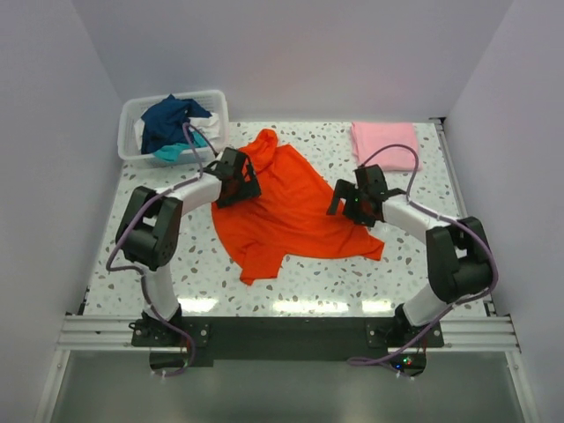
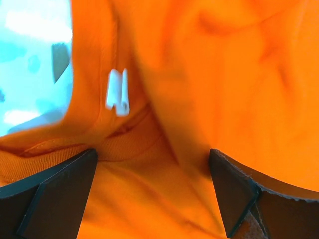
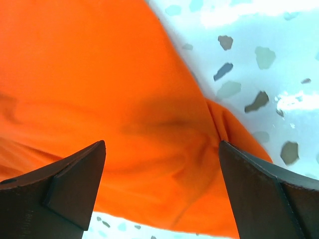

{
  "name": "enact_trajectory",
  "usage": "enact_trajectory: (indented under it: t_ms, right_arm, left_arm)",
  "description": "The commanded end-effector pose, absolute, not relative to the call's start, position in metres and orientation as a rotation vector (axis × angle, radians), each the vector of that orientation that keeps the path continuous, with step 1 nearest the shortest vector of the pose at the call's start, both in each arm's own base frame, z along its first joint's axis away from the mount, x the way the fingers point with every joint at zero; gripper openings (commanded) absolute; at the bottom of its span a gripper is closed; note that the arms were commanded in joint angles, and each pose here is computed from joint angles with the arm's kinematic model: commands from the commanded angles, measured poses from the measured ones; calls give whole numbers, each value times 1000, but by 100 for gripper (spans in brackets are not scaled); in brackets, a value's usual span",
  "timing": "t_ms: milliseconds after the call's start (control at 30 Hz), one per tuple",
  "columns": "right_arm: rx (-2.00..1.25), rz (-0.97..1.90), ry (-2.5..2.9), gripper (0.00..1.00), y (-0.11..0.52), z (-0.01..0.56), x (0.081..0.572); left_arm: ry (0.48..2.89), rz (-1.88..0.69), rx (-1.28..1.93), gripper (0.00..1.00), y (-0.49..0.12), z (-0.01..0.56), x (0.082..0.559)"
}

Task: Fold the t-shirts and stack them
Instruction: Flatten the tshirt out

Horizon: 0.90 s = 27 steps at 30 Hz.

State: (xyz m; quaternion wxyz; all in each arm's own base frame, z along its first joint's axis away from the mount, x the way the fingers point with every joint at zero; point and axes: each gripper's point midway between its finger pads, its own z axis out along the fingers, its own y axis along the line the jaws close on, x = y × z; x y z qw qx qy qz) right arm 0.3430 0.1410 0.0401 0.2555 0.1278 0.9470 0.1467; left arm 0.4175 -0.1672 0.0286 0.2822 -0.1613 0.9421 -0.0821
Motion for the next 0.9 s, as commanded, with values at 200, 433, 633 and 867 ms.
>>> enact_trajectory:
  t_ms: [200,433,633,867]
  right_arm:
    - [321,318,2359,99,111,128,324]
    - [481,103,2267,99,56,136,280]
    - [501,64,2303,99,46,123,261]
    - [549,-77,2358,99,26,107,242]
  left_arm:
    - [2495,-272,-377,100,-155,87,318]
    - [2606,-364,-373,100,-165,64,208]
    - [2697,-389,-399,92,-164,35,162]
    - [2747,-520,-258,67,-202,25,156]
